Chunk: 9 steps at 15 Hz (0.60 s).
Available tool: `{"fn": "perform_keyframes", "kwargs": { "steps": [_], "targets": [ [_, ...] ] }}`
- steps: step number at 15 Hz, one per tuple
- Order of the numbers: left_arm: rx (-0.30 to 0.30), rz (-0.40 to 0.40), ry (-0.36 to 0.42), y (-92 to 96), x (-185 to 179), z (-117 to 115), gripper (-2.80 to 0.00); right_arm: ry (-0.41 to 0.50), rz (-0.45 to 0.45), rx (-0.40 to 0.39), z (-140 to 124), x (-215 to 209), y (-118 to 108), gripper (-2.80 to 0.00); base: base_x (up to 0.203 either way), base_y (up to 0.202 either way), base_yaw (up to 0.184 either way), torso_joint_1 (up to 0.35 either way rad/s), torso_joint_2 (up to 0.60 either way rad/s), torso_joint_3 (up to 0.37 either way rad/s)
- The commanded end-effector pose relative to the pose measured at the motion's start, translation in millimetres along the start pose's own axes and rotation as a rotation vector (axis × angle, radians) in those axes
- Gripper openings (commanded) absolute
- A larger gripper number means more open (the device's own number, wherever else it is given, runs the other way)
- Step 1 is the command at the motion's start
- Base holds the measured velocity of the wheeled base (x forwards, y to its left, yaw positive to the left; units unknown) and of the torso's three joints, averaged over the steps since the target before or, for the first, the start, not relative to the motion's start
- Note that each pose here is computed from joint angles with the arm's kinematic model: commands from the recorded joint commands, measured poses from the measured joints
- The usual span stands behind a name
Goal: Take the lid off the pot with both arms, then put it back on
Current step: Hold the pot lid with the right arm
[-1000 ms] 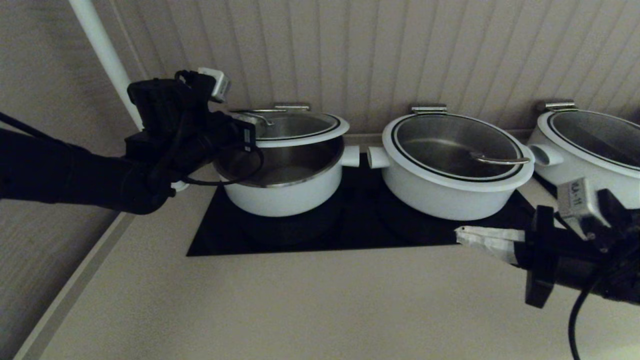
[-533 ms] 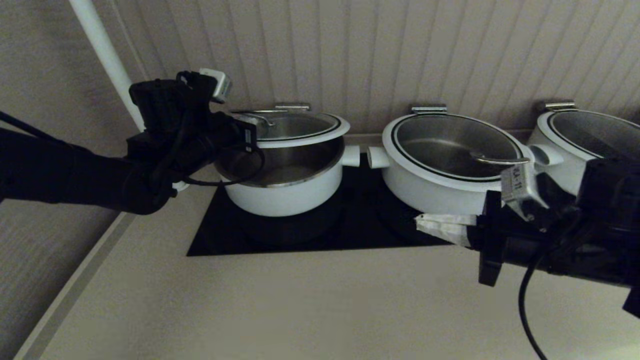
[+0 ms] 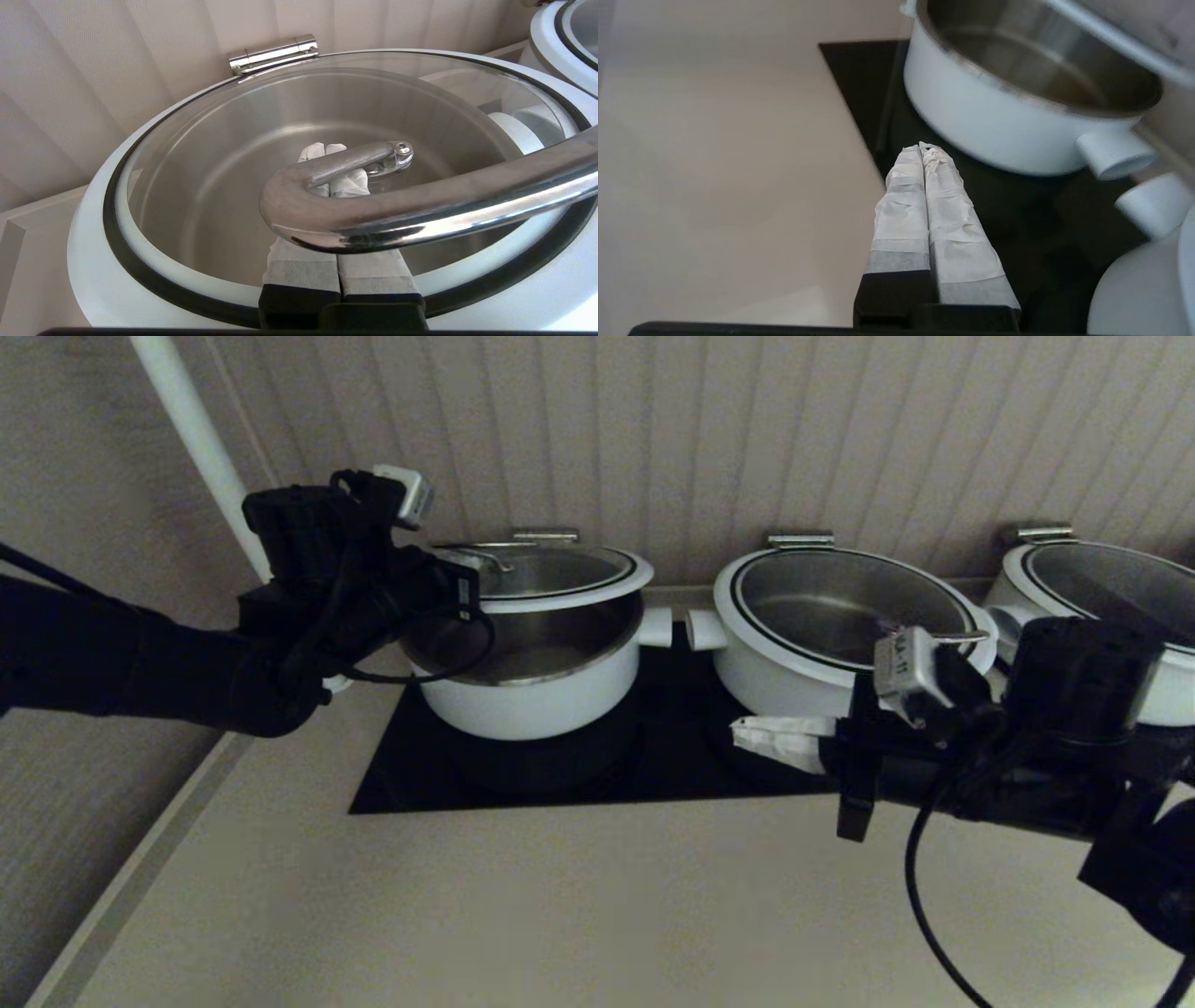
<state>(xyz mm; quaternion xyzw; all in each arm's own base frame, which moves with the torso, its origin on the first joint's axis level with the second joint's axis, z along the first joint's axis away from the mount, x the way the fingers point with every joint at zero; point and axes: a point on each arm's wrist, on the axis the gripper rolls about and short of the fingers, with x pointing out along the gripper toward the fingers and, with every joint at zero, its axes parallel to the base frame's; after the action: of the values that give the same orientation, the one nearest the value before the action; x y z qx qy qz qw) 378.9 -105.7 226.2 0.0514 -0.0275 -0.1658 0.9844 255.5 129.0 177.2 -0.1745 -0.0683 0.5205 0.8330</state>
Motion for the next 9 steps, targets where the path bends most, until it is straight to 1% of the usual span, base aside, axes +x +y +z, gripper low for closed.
{"fn": "perform_keyframes", "kwargs": {
  "steps": [1, 3, 9],
  "targets": [
    [0.000, 0.000, 0.000, -0.1, 1, -1, -2.80, -0.015, -0.003, -0.013, -7, 12, -7, -2.80, 0.000, 0.000, 0.000, 0.000, 0.00, 0.000],
    [-0.002, 0.000, 0.002, -0.2, 1, -2, -2.80, -0.045, -0.004, -0.003, -6, 21, -10, -2.80, 0.000, 0.000, 0.000, 0.000, 0.00, 0.000],
    [-0.004, 0.000, 0.000, -0.1, 1, -2, -2.80, -0.067, -0.003, -0.013, -13, 40, -18, -2.80, 0.000, 0.000, 0.000, 0.000, 0.00, 0.000]
  ]
}}
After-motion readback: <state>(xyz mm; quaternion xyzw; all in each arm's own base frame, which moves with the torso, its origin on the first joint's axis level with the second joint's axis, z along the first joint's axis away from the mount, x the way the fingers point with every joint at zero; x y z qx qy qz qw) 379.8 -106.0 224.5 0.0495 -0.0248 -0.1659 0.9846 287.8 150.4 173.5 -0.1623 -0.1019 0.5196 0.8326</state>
